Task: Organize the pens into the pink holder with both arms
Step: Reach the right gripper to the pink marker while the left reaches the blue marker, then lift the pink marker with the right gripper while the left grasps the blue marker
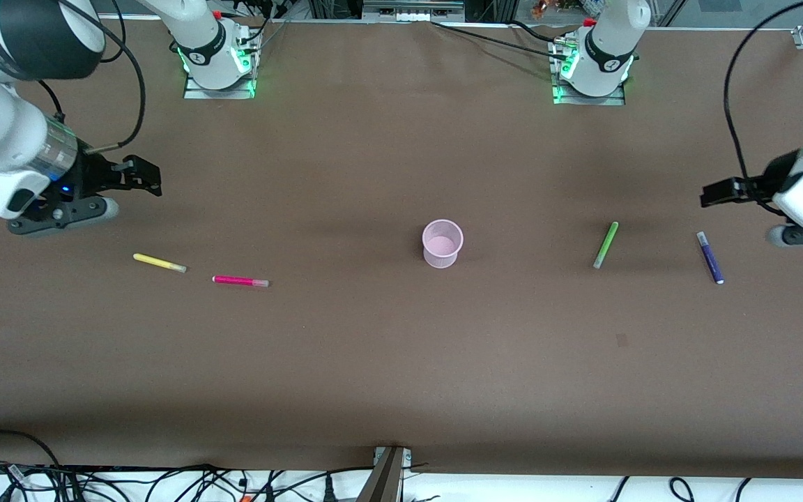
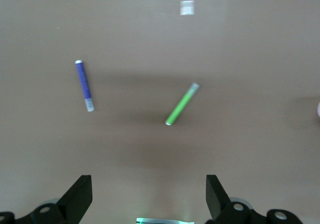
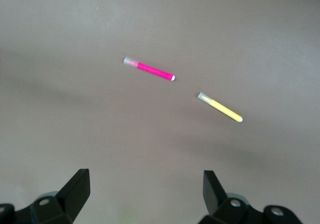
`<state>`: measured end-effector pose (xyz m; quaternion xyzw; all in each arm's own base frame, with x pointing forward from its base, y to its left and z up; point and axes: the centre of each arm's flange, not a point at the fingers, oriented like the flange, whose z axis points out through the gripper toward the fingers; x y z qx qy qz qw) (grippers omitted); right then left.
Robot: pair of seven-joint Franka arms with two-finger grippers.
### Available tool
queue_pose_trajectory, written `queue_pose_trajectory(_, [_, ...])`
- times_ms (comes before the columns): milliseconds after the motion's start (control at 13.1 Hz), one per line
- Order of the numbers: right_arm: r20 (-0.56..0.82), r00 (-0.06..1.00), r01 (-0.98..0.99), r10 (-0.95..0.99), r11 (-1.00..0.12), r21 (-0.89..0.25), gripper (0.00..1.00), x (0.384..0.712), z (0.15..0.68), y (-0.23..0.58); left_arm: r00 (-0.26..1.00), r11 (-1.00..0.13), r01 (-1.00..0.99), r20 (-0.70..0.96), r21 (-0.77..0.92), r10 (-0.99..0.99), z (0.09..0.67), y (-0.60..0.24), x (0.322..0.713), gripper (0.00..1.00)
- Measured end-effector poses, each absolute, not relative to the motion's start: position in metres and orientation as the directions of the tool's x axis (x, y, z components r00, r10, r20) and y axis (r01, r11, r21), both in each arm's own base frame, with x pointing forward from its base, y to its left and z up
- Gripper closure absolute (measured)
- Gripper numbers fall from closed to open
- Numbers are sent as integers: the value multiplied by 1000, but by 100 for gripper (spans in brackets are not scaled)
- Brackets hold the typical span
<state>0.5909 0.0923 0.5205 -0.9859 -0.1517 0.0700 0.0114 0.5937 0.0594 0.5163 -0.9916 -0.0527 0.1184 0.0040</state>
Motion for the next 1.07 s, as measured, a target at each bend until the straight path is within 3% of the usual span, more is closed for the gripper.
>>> queue_pose_trajectory(458, [-202,773,594,602,-798,-107,0,636,366,122,952,-983,156,-250,-96,175,415,153,615,0])
queue_pose_trajectory(840, [-112,593,793,797,-603,-88,0,654,273,124,981,-994,87,-170,-61,96,296,203,624,0])
queue_pose_trajectory(1069, [-88,535,839,840,-541,-67,1,655,228,122,988,-997,56,-142,-47,62,235,228,617,0])
